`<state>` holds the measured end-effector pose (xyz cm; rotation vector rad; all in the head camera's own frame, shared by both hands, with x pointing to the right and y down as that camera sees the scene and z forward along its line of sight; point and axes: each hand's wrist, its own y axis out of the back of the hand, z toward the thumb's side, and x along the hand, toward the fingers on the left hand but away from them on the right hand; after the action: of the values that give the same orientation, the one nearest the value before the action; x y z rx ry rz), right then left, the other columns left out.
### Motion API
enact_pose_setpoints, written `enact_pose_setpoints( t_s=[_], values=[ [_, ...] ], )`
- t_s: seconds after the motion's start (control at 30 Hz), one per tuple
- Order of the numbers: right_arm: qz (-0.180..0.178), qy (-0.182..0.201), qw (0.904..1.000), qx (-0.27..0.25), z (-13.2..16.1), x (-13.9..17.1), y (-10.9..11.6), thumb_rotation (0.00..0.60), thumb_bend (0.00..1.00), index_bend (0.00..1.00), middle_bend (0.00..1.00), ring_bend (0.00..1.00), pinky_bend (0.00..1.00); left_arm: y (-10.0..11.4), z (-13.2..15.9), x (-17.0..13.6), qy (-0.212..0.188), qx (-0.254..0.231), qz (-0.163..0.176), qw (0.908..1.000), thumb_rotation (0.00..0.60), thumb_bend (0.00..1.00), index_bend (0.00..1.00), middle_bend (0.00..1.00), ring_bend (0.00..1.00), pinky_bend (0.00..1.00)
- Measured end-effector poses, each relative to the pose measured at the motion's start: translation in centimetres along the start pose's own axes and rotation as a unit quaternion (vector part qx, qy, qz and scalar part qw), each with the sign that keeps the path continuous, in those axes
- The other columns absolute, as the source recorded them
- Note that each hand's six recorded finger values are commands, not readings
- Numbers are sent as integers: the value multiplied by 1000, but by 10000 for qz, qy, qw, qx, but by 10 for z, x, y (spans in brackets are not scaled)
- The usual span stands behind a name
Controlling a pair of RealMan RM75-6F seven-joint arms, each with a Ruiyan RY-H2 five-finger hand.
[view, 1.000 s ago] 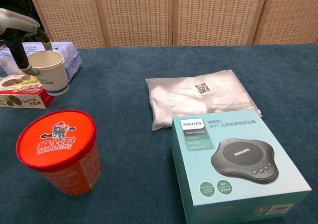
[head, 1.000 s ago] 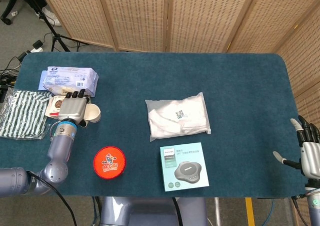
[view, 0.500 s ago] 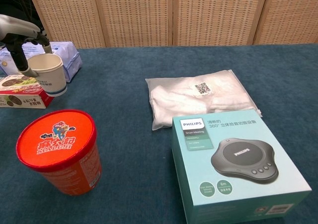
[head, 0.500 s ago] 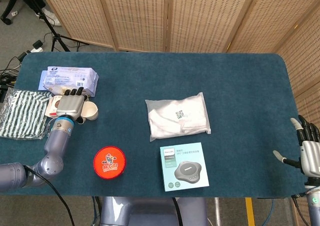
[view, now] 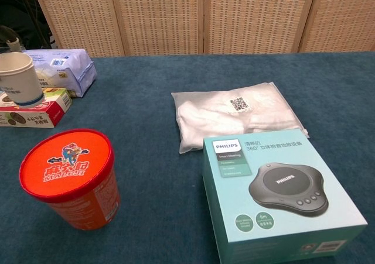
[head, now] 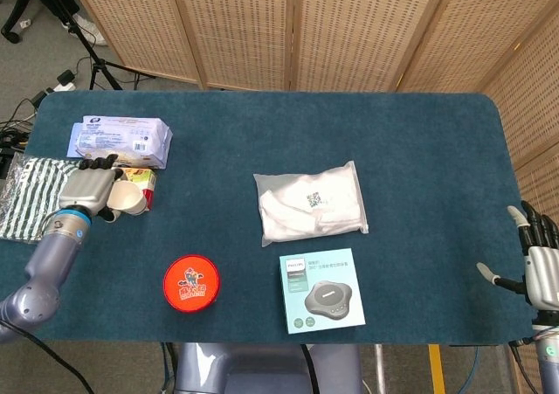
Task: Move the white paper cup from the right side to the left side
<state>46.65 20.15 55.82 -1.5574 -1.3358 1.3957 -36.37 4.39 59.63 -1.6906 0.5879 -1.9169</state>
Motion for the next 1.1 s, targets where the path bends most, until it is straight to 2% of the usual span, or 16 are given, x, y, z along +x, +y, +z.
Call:
enact_pose_setpoints(
  t_s=[0.23,0.5,0.93,1.1],
  values=[
    [30,31,10000,44,3,1,-2,600,182,81,0,0,0,-15,-43,-9,266,48,-108,9996,600,305,403,0,0,0],
    [80,28,9999,108,5,0,-6,600,182,81,0,0,0,-32,-78,3,480,-120,-201,9986,600,304,403,0,0,0],
    [82,18,9999,98,5,0,-6,600,184,81,0,0,0,-62,-82,21,379,-317,-383,9980,600,302,403,0,0,0],
    [78,19,9999,89,4,0,-6,600,182,81,0,0,0,-65,-81,24,374,-285,-397,9981,600,302,403,0,0,0]
  ],
)
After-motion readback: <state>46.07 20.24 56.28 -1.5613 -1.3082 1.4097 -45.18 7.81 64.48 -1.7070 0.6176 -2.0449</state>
